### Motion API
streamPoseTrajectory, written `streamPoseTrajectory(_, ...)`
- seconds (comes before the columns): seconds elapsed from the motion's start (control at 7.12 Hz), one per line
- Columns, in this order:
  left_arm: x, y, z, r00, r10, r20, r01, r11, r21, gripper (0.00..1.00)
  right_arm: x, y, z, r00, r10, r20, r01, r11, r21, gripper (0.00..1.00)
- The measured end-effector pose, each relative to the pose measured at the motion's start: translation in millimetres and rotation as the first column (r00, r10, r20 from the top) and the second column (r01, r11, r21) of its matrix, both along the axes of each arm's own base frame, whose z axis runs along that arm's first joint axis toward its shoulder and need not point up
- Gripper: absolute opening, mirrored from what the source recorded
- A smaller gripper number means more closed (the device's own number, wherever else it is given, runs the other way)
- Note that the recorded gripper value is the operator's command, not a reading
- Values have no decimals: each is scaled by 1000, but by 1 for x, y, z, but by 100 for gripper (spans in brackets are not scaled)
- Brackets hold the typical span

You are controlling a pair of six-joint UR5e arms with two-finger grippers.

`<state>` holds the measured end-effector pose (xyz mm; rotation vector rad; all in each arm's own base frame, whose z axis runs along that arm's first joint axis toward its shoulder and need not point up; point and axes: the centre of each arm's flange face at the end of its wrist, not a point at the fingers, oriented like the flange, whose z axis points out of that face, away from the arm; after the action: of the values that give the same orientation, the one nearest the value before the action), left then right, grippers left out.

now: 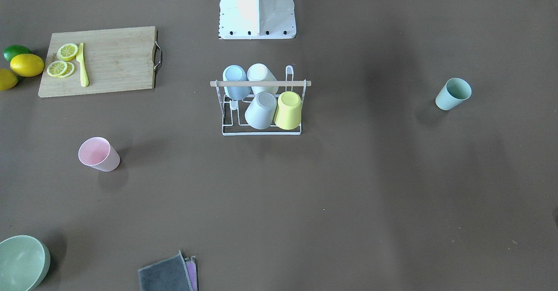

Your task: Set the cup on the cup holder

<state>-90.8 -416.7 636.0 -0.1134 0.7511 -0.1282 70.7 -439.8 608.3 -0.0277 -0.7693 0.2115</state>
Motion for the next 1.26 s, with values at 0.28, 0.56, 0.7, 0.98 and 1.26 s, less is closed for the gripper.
streamPoseTrajectory(0.28, 0, 0, 0, 1000, 0, 0, 0, 1000, 0, 98, 0, 0, 0, 1000, 0, -1, 0, 1000, 1, 100)
streamPoseTrajectory(0.56, 0, -1, 1, 1000, 0, 0, 0, 1000, -2, 98, 0, 0, 0, 1000, 0, -2, 0, 1000, 1, 100)
streamPoseTrajectory(0.7, 0, -2, 1, 1000, 0, 0, 0, 1000, -1, 98, 0, 0, 0, 1000, 0, -2, 0, 1000, 1, 100)
streamPoseTrajectory(0.98, 1, -5, -1, 1000, 2, 0, -2, 1000, 6, 98, 0, 0, 0, 1000, 0, -3, 0, 1000, 1, 100)
streamPoseTrajectory(1.26, 1, -11, -6, 1000, 3, 1, -3, 1000, 19, 98, 0, -1, 0, 1000, 0, -5, 0, 1000, 2, 100)
